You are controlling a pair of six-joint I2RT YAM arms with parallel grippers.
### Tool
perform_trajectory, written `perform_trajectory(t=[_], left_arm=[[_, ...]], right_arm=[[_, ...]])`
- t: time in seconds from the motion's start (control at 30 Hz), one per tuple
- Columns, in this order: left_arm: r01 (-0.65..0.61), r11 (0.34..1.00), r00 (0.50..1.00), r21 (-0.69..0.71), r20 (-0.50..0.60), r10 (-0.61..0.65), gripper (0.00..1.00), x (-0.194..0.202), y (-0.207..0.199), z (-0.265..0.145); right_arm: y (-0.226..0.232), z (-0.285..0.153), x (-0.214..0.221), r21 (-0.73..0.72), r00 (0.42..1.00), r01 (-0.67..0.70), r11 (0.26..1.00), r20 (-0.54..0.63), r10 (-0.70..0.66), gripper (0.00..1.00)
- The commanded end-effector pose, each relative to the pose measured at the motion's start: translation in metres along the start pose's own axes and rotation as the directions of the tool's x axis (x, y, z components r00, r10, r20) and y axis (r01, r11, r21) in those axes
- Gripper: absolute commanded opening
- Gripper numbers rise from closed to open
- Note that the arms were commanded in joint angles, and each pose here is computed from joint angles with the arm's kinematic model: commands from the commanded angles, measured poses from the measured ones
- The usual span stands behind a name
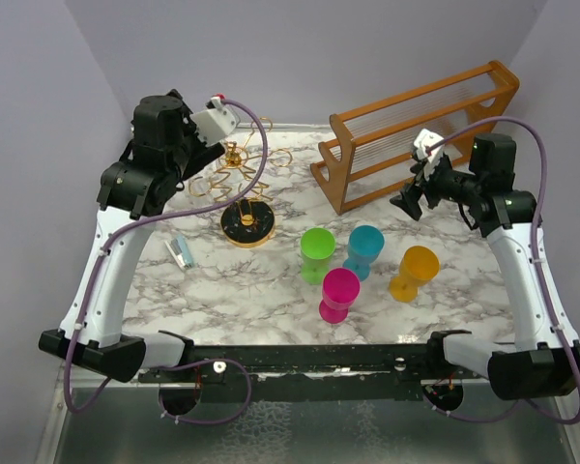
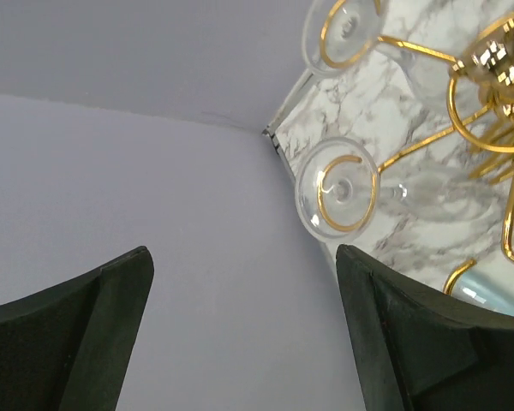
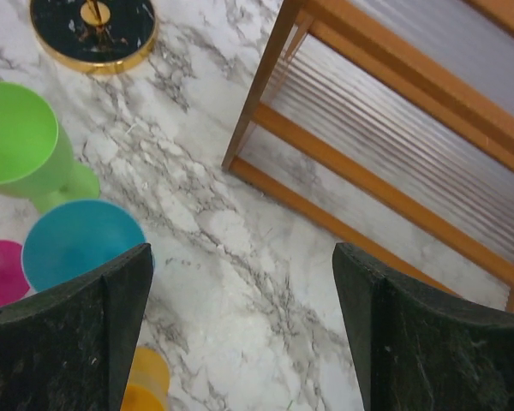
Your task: Place the wine glass upside down on the wine glass rack
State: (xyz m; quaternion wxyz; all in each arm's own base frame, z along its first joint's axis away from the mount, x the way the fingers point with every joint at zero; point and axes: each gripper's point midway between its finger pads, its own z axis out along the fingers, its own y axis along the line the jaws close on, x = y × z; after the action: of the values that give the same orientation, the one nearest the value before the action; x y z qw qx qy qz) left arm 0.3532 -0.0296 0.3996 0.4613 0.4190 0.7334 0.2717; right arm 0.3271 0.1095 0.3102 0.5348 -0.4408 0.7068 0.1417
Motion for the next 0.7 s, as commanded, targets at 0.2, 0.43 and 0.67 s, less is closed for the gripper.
perform_trajectory(t=[0.2, 0.43, 0.67], left_arm=[[0.479, 0.869, 0.872, -0.121, 0.179, -0.456, 0.99, -0.024, 0.022, -0.01], [0.53, 0.84, 0.842, -0.116, 0.191, -0.505, 0.99, -0.024, 0.022, -0.016], [0.551, 0.832, 0.822, -0.071, 0.217, -0.526, 0.99, -0.032, 0.022, -0.023]], right_arm=[[0.025, -0.04, 0.04, 0.045, 0.978, -0.02, 0.999, -0.209, 0.029, 0.86], [0.034, -0.052, 0.073, 0.098, 0.94, -0.076, 0.992, -0.326, 0.104, 0.83], [0.043, -0.065, 0.11, 0.152, 0.881, -0.107, 0.983, -0.444, 0.165, 0.75]])
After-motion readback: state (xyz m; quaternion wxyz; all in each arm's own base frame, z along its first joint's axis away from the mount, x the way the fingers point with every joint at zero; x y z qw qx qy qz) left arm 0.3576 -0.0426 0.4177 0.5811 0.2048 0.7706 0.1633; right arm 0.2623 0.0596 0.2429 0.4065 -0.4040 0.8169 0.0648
